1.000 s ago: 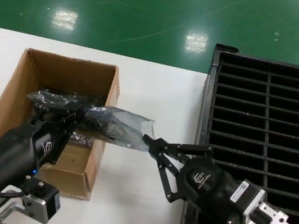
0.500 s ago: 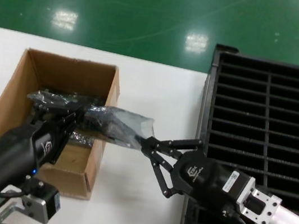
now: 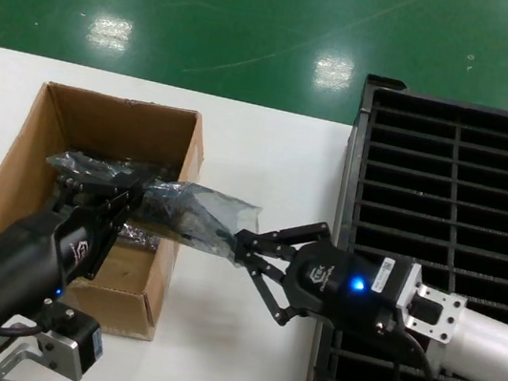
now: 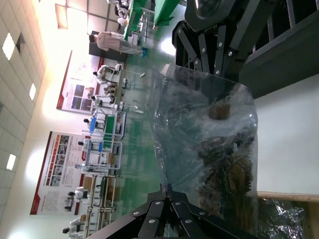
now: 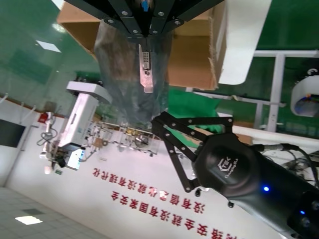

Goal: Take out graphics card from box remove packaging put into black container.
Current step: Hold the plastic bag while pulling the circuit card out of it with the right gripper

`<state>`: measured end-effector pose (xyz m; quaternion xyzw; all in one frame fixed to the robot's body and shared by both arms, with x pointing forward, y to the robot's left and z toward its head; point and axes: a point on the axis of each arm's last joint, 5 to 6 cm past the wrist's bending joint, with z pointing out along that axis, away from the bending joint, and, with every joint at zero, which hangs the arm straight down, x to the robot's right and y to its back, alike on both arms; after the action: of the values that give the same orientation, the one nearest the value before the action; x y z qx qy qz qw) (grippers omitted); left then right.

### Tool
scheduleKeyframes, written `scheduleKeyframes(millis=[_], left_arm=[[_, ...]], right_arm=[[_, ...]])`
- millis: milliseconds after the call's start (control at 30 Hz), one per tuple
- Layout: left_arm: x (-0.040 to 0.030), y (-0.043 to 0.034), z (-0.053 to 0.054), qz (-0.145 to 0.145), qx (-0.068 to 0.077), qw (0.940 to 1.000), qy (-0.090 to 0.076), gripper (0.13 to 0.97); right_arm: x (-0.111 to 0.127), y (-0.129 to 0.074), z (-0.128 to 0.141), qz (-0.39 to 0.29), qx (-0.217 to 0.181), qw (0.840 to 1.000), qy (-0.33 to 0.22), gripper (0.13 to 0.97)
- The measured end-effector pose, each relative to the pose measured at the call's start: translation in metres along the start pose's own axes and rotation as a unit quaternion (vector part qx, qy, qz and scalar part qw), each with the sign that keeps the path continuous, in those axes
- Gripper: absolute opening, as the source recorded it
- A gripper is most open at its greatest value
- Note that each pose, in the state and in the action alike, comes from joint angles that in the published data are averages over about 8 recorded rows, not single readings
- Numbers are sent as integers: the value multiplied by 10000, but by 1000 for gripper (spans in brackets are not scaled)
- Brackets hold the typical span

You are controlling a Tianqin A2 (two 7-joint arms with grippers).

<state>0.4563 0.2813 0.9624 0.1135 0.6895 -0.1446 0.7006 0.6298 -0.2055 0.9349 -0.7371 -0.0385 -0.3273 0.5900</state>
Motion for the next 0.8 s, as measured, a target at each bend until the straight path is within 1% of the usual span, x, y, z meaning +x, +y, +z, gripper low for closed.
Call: scheduleKeyframes(millis=[267,700,800], left_arm=[[0,0,0,0,0,10000,0,140],[0,0,0,0,0,10000,0,140],[0,0,0,0,0,10000,0,140]], right_arm=[[71,5,129,16,-19,9999,-136,133],[191,83,255,196,-88,9998,-51,159],[190,93,260,250,-82,9996,-54,193]])
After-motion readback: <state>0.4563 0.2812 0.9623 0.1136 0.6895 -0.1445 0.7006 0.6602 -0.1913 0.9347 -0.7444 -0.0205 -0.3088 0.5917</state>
